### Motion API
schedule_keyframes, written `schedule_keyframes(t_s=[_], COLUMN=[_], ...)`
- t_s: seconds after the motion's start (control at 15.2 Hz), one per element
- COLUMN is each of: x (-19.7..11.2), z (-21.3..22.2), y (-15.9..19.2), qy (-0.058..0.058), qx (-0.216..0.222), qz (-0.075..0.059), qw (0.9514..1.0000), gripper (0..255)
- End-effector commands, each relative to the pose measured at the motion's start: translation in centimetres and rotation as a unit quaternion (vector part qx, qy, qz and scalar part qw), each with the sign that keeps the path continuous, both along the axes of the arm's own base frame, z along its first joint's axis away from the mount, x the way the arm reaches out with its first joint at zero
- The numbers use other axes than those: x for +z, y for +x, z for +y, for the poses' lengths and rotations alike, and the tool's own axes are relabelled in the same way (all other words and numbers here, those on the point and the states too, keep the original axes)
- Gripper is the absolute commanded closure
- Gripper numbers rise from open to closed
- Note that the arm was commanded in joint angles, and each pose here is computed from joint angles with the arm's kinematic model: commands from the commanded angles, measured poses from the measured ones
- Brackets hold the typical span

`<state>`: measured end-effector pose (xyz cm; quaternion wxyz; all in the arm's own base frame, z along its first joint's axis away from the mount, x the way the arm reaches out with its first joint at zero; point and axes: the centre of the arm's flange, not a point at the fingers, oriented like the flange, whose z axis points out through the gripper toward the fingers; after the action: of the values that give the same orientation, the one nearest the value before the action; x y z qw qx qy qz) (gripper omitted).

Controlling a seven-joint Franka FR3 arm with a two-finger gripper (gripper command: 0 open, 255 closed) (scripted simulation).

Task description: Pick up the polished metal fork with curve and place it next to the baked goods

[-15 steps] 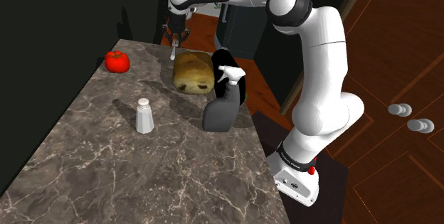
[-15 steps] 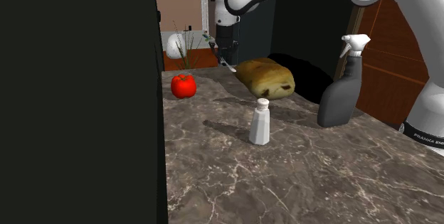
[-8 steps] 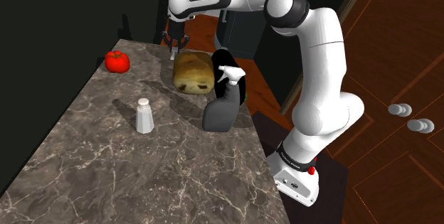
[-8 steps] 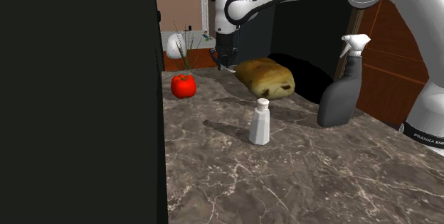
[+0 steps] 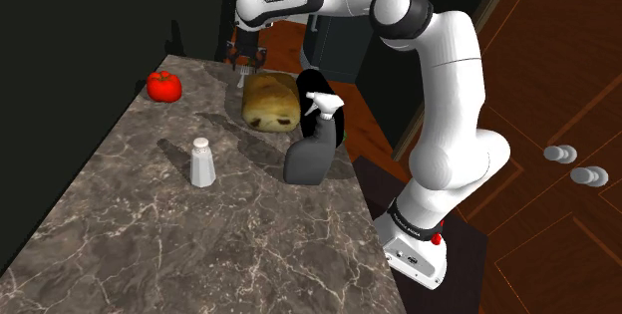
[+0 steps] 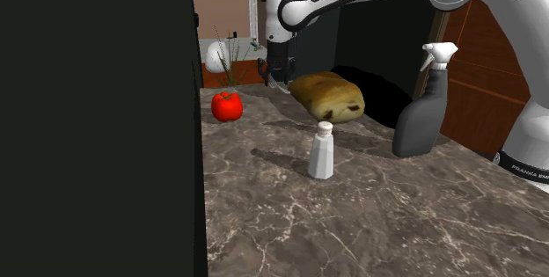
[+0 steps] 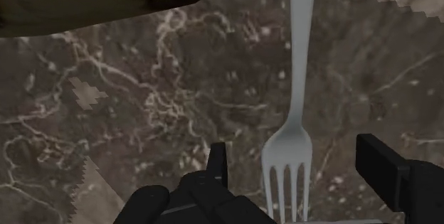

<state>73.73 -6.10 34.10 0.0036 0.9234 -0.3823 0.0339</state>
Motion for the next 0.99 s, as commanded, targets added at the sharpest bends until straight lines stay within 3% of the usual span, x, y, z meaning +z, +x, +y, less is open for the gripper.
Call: schedule_keyframes(t_s=[0.0, 0.2, 0.46, 0.92], x=[0.0, 0.0, 5.0, 5.0], z=[0.0, 0.0, 0.1, 0.1], y=[0.0, 0.0, -0.3, -0.3], qy=[0.000, 0.000, 0.000, 0.000], qx=[0.000, 0.000, 0.000, 0.000], qz=[0.000, 0.000, 0.000, 0.000], qw=[1.0000, 1.0000, 1.0000, 1.0000], gripper=[0, 0, 0, 0])
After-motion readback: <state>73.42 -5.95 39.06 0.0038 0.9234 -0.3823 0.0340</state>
